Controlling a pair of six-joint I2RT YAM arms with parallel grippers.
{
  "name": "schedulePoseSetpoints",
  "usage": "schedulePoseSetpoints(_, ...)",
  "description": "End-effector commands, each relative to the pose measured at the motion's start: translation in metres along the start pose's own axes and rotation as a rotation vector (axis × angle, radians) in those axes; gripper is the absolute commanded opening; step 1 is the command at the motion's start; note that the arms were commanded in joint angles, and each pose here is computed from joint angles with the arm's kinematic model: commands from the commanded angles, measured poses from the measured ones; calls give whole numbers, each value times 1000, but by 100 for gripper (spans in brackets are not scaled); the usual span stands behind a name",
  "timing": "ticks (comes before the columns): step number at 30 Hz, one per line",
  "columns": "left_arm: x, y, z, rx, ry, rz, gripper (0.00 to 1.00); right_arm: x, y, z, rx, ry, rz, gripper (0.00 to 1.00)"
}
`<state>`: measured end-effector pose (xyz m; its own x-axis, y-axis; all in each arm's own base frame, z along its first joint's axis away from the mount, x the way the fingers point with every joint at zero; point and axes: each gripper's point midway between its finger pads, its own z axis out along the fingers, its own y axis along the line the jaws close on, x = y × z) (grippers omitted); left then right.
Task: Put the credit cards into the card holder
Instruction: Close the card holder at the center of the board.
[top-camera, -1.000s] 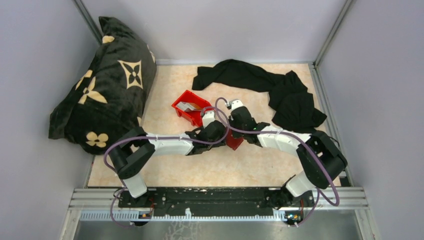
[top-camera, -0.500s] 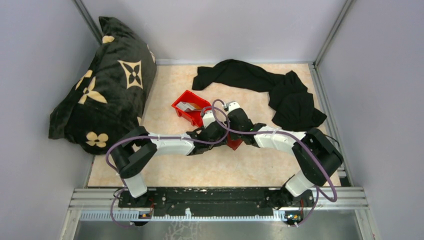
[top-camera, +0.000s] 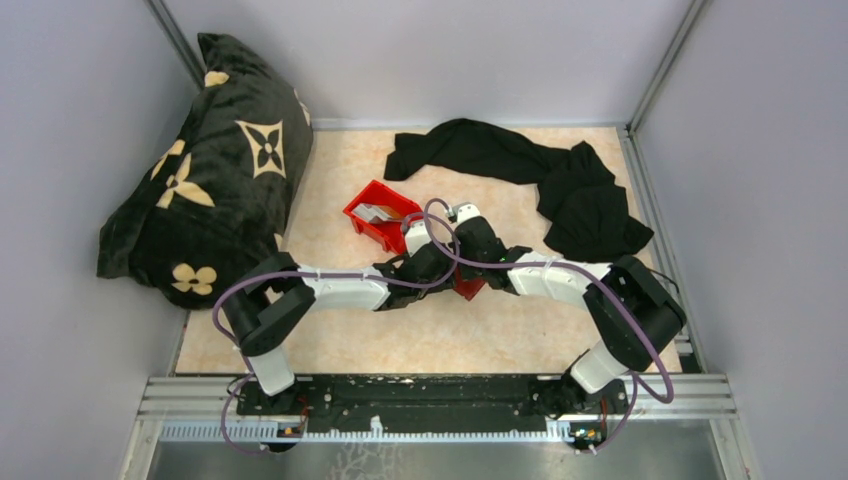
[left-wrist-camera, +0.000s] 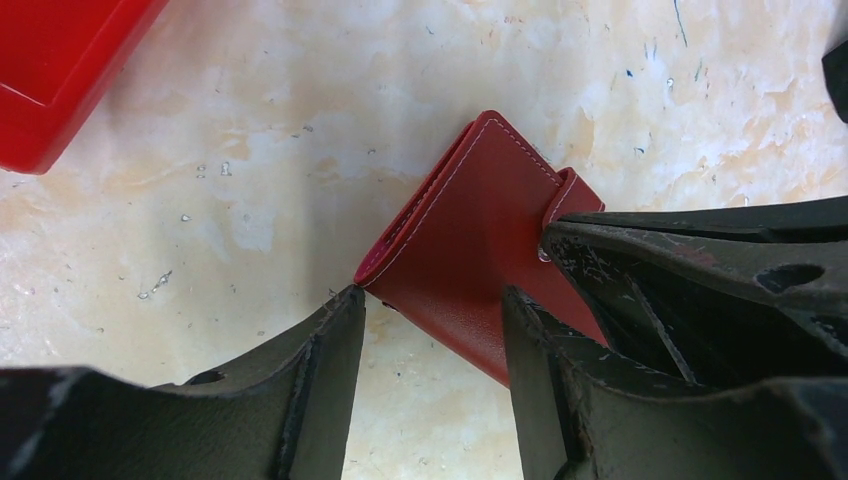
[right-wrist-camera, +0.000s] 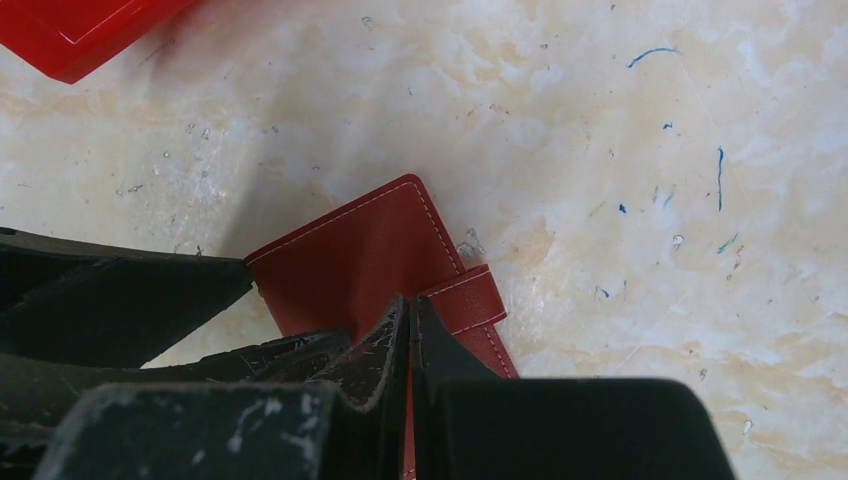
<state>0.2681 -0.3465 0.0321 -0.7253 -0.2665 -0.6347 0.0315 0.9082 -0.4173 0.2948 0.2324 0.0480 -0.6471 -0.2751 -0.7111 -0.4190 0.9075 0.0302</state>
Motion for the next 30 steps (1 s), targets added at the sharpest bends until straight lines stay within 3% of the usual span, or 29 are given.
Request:
schedulePoseSetpoints(1,41,39,5,-108,122,61,60,-22,13,1,-32,-57,15,0)
schedulePoseSetpoints(30,45,42,8,-126,135,62,58,1,11,1,-25,-56,76,0)
